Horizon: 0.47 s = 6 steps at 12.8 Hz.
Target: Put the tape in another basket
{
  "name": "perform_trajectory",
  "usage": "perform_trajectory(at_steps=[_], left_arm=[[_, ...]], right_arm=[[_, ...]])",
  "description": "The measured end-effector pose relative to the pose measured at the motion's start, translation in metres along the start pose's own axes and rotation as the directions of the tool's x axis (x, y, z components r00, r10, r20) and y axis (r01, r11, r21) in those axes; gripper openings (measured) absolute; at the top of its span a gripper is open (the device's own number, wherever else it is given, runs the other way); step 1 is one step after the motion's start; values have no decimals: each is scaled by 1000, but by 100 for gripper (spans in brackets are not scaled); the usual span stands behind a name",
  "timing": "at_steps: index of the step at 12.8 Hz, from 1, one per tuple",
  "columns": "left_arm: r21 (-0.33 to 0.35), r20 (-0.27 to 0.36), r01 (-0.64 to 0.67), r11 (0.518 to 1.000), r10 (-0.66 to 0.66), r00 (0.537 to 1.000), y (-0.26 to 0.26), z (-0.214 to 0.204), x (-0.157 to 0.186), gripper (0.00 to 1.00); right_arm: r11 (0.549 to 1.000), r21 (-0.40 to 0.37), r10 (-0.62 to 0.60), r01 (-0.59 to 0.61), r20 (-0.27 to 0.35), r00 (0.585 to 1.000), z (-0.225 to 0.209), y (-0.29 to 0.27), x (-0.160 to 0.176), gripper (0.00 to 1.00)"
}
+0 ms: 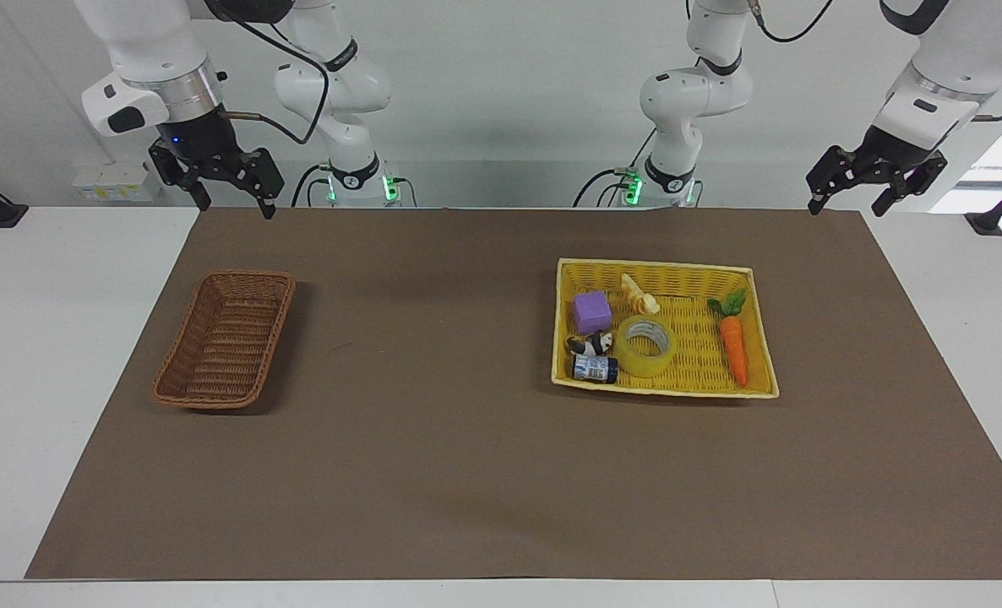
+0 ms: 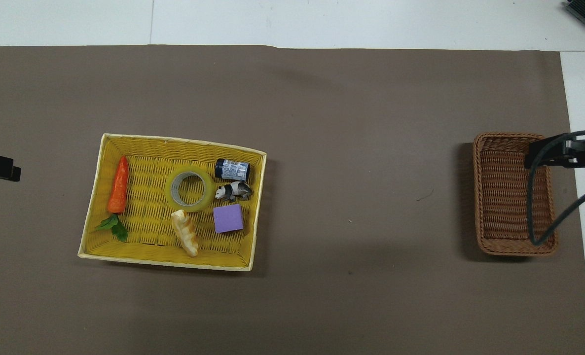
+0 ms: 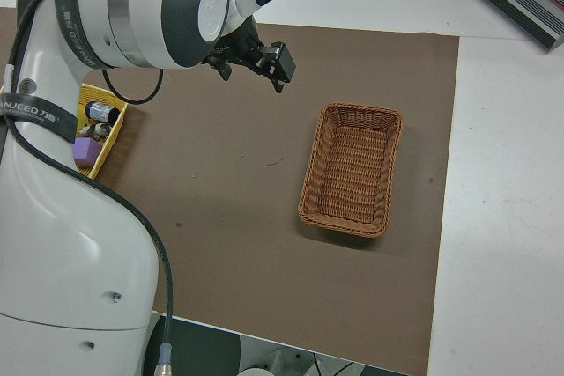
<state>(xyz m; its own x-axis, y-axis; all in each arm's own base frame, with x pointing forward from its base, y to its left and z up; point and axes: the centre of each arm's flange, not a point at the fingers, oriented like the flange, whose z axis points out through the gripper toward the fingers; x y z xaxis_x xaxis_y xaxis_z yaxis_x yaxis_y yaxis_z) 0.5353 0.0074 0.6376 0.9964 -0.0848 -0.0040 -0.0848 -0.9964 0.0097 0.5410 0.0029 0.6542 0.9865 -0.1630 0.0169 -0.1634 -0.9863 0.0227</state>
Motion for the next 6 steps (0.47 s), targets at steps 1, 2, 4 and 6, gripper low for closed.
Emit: perform_trajectory(at_steps=[1, 2, 4, 6], left_arm=[[0, -1, 0, 1000, 0, 1000, 0, 6, 1, 100], [0, -2, 0, 1000, 0, 1000, -1, 12, 3, 100], [1, -7, -2, 1000, 2, 1000, 0, 30, 7, 100], [1, -11, -7, 1000, 7, 1000, 2, 52, 11, 100]], right_arm=[[1000, 0, 0, 0, 0, 1000, 0, 0, 0, 100], [1000, 0, 0, 0, 0, 1000, 0, 0, 0, 100], [1000, 0, 0, 0, 0, 1000, 0, 0, 0, 100], [1000, 0, 0, 0, 0, 1000, 0, 0, 0, 100]])
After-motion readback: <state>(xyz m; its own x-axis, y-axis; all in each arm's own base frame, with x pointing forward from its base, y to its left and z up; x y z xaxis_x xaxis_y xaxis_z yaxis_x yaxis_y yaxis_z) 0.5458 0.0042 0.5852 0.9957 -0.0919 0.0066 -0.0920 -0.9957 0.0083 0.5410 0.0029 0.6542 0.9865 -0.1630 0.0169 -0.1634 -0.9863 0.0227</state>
